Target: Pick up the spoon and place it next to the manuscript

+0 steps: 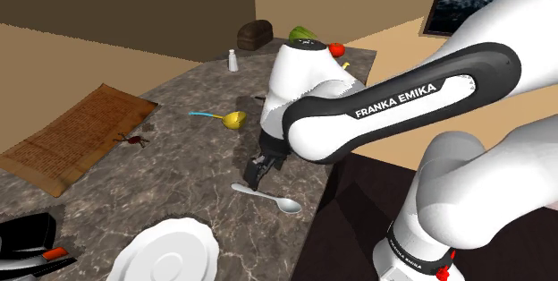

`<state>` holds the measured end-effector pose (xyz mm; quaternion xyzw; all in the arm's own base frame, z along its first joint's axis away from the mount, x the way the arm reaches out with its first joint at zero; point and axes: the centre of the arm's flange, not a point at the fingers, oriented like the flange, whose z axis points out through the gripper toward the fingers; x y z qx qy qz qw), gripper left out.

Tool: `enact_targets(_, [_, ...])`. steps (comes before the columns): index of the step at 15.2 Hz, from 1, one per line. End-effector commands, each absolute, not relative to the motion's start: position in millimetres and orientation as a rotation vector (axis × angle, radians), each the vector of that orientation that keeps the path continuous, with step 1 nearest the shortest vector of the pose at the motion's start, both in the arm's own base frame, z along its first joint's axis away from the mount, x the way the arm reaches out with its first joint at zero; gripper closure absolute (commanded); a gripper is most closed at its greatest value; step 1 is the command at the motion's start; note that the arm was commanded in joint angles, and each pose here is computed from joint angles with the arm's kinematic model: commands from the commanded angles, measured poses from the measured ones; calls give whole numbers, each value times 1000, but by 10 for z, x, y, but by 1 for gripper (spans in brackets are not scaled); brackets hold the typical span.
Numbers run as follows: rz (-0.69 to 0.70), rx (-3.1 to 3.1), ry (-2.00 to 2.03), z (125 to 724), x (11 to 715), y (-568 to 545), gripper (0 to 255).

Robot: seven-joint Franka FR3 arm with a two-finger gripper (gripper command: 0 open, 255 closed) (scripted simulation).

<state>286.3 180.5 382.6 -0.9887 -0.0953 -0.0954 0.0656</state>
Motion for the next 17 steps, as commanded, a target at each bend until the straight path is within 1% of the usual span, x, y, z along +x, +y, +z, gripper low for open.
enact_targets(1, [-316, -2966, -299, 3698, 2837, 1885, 0])
enact_targets(8, [-316, -2966, -299, 3311, 2914, 1950, 0])
enact_targets(16, [-316, -2966, -299, 3311, 2914, 1950, 0])
enact_targets(17, [-316, -2966, -299, 3311, 2914, 1950, 255])
